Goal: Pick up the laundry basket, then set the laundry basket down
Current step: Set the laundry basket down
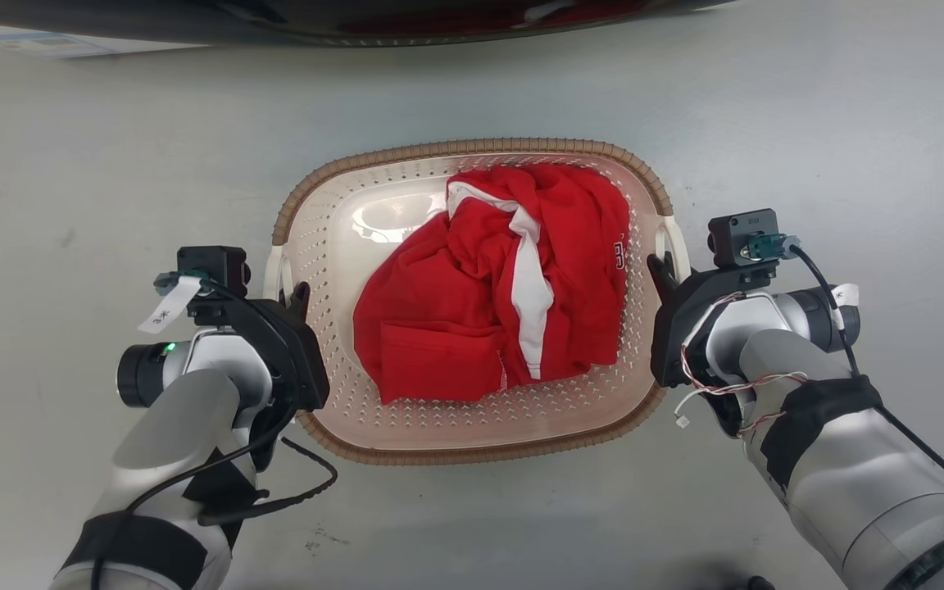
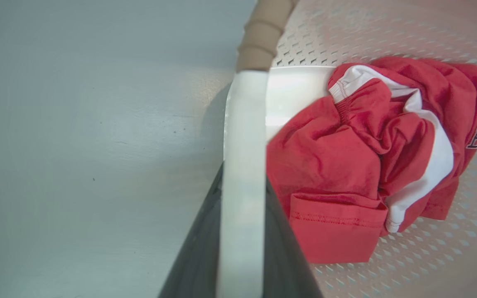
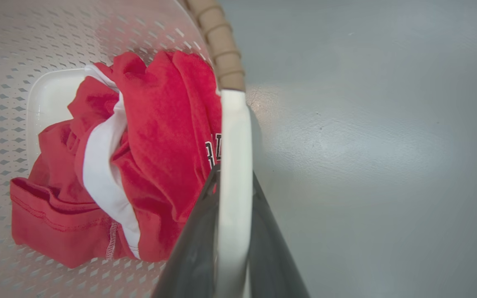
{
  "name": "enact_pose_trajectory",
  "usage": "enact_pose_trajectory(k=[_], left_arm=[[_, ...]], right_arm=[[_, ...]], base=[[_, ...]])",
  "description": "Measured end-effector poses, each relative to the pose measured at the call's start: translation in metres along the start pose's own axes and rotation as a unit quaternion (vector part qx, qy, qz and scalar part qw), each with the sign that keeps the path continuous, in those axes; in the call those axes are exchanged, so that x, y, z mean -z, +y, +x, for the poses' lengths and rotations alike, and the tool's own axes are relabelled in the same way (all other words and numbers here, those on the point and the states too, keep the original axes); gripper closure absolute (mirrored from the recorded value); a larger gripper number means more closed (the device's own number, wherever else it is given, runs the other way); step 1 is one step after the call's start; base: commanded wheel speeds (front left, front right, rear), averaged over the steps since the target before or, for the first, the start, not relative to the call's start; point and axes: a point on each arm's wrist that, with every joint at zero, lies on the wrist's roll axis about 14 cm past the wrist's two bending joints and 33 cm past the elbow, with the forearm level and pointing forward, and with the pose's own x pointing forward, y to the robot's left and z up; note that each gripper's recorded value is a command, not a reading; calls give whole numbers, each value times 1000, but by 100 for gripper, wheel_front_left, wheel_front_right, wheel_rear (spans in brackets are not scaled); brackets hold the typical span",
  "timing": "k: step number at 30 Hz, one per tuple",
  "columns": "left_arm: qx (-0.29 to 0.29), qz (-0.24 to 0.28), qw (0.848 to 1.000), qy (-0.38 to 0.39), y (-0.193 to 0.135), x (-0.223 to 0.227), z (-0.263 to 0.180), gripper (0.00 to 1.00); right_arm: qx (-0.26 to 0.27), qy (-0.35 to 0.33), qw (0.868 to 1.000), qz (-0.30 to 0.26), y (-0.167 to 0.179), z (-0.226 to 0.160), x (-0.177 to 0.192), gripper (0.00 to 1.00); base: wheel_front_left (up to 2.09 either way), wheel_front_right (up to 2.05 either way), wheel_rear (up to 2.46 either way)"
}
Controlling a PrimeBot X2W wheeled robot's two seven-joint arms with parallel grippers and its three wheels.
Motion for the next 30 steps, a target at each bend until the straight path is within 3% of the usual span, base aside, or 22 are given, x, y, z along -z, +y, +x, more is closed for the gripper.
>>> enact_pose_trajectory(k=[7,10,11,12,13,14,15,30], left_arm=[[0,6,1000,4,0,2,3,100],[0,7,1000,2,0,1,4,87],[-1,8,1000,3,1,2,4,77],[-1,8,1000,5,1,2,5,73],[1,8,1000,5,1,3,5,50],[2,9,1000,6,0,3,5,10],[2,8,1000,7,1,4,5,0],[3,15,1000,-15,-3,-10,-1,0]], right_arm=[[-2,2,1000,-2,0,1,2,100],[-6,1,1000,-4,0,2,2,100],[-8,1,1000,-4,0,3,2,83],[-8,0,1000,-4,0,3,2,55],[-11,0,1000,-9,1,3,2,22],[-15,1,1000,-13,2,3,3,0],[-16,0,1000,-14,3,3,3,0],[-19,-21,999,-19,4,-3,-8,0]], base=[[0,0,0],[0,0,0],[0,0,0],[0,0,0],[0,0,0],[0,0,0],[0,0,0],[0,0,0]])
